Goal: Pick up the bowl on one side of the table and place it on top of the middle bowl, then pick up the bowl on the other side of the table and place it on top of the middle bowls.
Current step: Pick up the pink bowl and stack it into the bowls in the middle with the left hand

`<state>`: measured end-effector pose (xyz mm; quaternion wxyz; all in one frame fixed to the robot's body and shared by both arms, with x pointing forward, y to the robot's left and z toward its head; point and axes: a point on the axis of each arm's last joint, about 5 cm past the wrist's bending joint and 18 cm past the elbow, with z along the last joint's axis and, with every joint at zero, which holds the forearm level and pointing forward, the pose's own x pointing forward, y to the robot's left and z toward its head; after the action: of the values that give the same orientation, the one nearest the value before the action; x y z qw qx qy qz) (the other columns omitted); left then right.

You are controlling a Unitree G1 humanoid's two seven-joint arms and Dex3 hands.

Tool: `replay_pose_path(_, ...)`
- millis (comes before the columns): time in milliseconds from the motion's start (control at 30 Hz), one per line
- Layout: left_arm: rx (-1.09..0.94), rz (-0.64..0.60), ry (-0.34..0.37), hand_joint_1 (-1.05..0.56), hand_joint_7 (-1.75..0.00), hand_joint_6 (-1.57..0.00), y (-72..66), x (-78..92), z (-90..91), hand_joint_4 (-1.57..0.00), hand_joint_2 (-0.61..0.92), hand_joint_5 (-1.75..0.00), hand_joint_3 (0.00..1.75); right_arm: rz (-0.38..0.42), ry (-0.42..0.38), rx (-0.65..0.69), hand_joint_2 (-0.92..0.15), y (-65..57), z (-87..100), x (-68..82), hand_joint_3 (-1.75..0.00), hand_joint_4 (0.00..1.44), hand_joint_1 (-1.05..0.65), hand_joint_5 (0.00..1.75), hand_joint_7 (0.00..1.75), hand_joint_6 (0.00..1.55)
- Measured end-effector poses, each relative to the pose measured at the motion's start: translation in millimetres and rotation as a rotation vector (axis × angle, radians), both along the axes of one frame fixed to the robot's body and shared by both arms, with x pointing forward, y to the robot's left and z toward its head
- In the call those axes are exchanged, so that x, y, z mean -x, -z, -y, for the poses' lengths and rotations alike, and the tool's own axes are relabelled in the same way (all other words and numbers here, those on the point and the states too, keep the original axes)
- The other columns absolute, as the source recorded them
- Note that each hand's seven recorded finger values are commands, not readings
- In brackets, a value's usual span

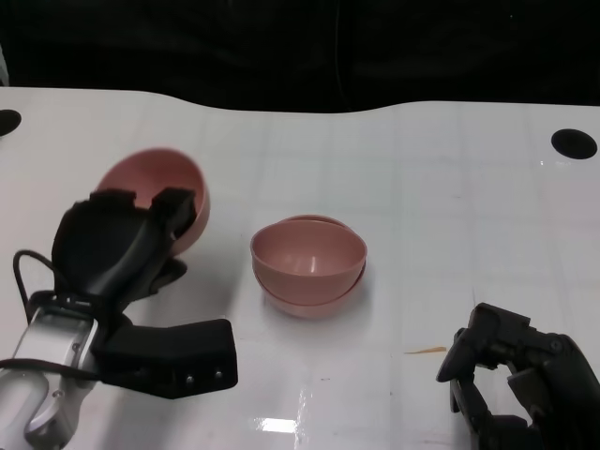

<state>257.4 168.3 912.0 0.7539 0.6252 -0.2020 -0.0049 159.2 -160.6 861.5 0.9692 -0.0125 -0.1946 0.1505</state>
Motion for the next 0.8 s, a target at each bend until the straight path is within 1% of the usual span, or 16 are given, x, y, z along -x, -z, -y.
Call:
replay_pose_path(67, 0.021, 0.045, 0.033, -0.23, -1.65, -0.66, -9.6, -0.3, 2.4, -0.87, 0.57, -1.75, 0.84, 0.0, 0.001, -0.001, -0.45, 0.0, -0.2, 0.0, -1.21, 0.86, -0.2, 1.75, 1.52, 0.8)
replay_pose_path(133, 0.046, 0.074, 0.078, -0.23, -1.71, -0.66, -17.2, -0.2, 4.7, -0.88, 0.56, -1.75, 0.91, 0.0, 0.001, -0.003, -0.45, 0.0, -0.5, 0.0, -1.21, 0.86, -0.21, 1.75, 1.51, 0.8)
replay_pose_path(200, 0.059, 0.075, 0.137, -0.26, -1.74, -0.67, -22.9, -0.5, 6.8, -0.89, 0.57, -1.75, 0.97, 0.0, 0.002, -0.004, -0.45, 0.1, -0.6, 0.0, -1.21, 0.86, -0.21, 1.75, 1.51, 0.81)
replay_pose_path(300, 0.071, 0.071, 0.201, -0.28, -1.75, -0.68, -30.2, -2.3, 9.9, -0.89, 0.58, -1.75, 1.0, 0.0, 0.002, -0.006, -0.46, 0.1, -1.1, 0.0, -1.21, 0.86, -0.21, 1.75, 1.51, 0.81)
replay_pose_path(400, 0.085, 0.043, 0.269, -0.27, -1.75, -0.7, -35.3, -3.4, 13.0, -0.89, 0.57, -1.75, 0.96, -0.007, 0.002, -0.005, -0.46, 0.4, -1.2, -0.1, -1.2, 0.86, -0.21, 1.75, 1.51, 0.81)
replay_pose_path(467, 0.094, 0.033, 0.332, -0.25, -1.75, -0.71, -39.3, -4.7, 15.8, -0.9, 0.56, -1.75, 0.95, -0.008, 0.001, -0.004, -0.46, 0.5, -1.2, -0.1, -1.2, 0.85, -0.21, 1.75, 1.51, 0.81)
replay_pose_path(567, 0.109, 0.021, 0.436, -0.22, -1.75, -0.71, -44.6, -8.4, 19.4, -0.89, 0.53, -1.75, 1.0, -0.009, -0.002, 0.002, -0.46, 0.6, -1.3, 0.0, -1.21, 0.85, -0.21, 1.75, 1.51, 0.8)
replay_pose_path(633, 0.118, 0.014, 0.487, -0.22, -1.75, -0.7, -47.0, -10.7, 20.2, -0.89, 0.52, -1.75, 1.01, -0.01, -0.004, 0.008, -0.46, 0.6, -1.5, 0.1, -1.21, 0.85, -0.21, 1.75, 1.51, 0.8)
replay_pose_path(667, 0.121, 0.011, 0.509, -0.24, -1.57, -0.77, -47.8, -12.3, 20.6, -0.9, 0.56, -1.75, 0.99, -0.01, -0.004, 0.01, -0.46, 0.7, -1.4, 0.3, -1.21, 0.85, -0.21, 1.75, 1.51, 0.8)
replay_pose_path(700, 0.114, 0.001, 0.535, -0.26, -1.43, -0.83, -48.3, -14.1, 21.4, -0.9, 0.59, -1.75, 0.97, -0.01, -0.004, 0.011, -0.46, 0.8, -1.4, 0.3, -1.21, 0.85, -0.21, 1.75, 1.51, 0.8)
replay_pose_path(800, 0.1, -0.048, 0.594, -0.29, -1.25, -0.9, -44.7, -16.6, 22.8, -0.9, 0.64, -1.74, 0.91, -0.01, -0.005, 0.015, -0.46, 0.8, -1.5, 0.4, -1.2, 0.85, -0.21, 1.75, 1.51, 0.8)
